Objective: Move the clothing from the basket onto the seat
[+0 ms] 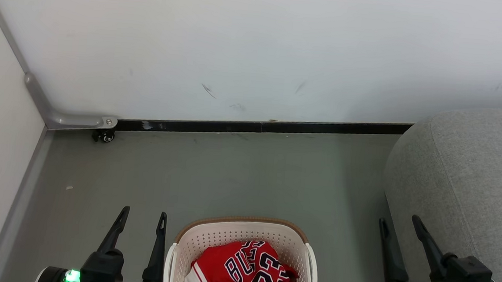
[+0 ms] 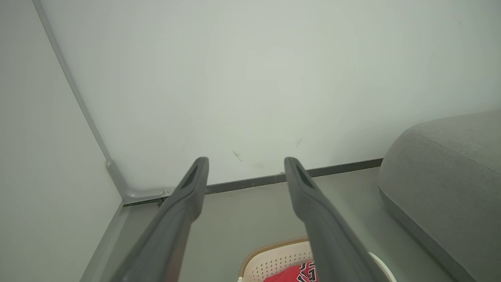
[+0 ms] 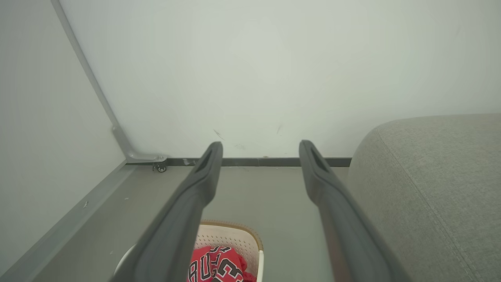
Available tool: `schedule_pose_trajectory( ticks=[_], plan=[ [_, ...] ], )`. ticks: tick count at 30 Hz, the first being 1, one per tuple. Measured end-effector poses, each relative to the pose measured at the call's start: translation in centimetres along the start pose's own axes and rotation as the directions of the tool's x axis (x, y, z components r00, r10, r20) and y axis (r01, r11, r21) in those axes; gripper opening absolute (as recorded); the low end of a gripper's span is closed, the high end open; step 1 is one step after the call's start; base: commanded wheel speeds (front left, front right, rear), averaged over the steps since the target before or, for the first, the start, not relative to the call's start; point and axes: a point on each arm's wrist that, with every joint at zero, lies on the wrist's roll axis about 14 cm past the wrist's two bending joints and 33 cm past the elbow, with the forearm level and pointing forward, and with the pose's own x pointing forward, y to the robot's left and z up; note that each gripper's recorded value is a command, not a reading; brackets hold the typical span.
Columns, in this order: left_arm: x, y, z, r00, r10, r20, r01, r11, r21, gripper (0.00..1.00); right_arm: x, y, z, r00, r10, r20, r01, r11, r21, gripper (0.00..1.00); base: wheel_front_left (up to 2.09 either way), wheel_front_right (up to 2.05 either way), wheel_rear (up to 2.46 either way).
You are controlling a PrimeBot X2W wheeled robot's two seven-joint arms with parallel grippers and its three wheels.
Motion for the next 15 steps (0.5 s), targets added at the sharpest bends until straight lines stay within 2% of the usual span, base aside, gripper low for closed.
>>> schedule_pose_trajectory(
  ticks=[10, 15],
  plan=[
    [0.07, -0.09, -0.27, 1.0, -0.003, -0.008, 0.003, 1.0, 0.0, 1.0, 0.1, 0.37, -0.21, 1.0, 0.011, -0.005, -0.011, 1.0, 0.0, 1.0, 0.0, 0.0, 0.0],
    [0.02, -0.78, -0.92, 0.999, -0.04, -0.028, 0.04, 0.999, 0.012, 1.0, 0.18, 0.17, -0.08, 1.0, 0.005, 0.004, -0.005, 1.0, 0.001, 1.0, 0.0, 0.0, 0.0]
  ],
)
